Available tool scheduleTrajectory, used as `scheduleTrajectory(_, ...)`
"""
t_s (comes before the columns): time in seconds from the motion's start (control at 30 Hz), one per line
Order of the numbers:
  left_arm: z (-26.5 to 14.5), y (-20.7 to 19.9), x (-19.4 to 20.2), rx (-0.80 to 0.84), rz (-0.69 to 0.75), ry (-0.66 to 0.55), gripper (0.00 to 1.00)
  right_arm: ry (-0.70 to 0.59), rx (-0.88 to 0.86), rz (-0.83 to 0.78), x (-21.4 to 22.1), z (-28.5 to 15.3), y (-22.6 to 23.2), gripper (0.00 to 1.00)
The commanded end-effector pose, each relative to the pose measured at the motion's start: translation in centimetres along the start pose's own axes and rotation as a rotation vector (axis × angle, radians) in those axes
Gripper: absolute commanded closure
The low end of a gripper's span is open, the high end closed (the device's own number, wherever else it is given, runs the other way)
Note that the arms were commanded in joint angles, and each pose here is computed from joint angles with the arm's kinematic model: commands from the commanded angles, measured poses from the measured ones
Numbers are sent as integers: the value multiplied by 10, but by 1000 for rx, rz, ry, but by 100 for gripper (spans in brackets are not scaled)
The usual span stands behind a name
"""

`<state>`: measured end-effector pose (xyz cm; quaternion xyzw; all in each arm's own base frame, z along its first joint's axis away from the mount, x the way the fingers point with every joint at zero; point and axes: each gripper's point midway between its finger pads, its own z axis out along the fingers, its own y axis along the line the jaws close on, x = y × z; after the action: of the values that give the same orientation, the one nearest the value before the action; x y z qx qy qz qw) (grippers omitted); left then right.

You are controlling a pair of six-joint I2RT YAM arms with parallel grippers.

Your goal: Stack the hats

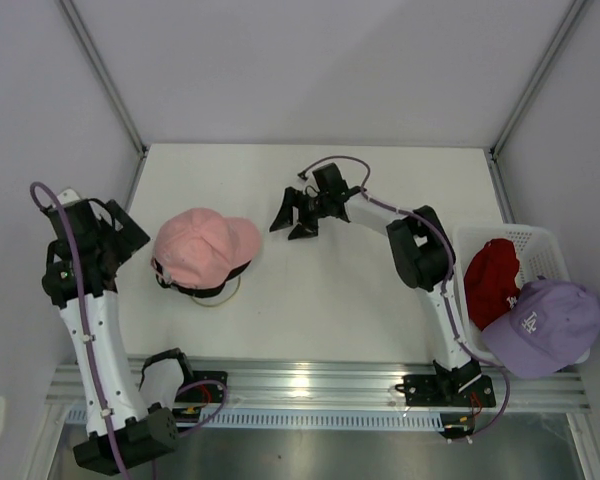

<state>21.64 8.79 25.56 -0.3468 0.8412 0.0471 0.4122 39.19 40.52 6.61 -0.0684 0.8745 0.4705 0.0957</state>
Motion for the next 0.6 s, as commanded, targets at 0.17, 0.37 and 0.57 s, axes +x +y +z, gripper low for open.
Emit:
scheduleTrajectory(0.17,-94,-26,-87,120,27,-254,1,-308,211,-276,-90,-127,71,17)
scheduleTrajectory(0.37,-136,-94,-105,422,257,-294,1,-610,519,-190,-114,-272,65,1)
scheduleTrajectory(0.57,-138,-170,-92,616,451,-219,0,-913,907,96,-72,-443,-9,0)
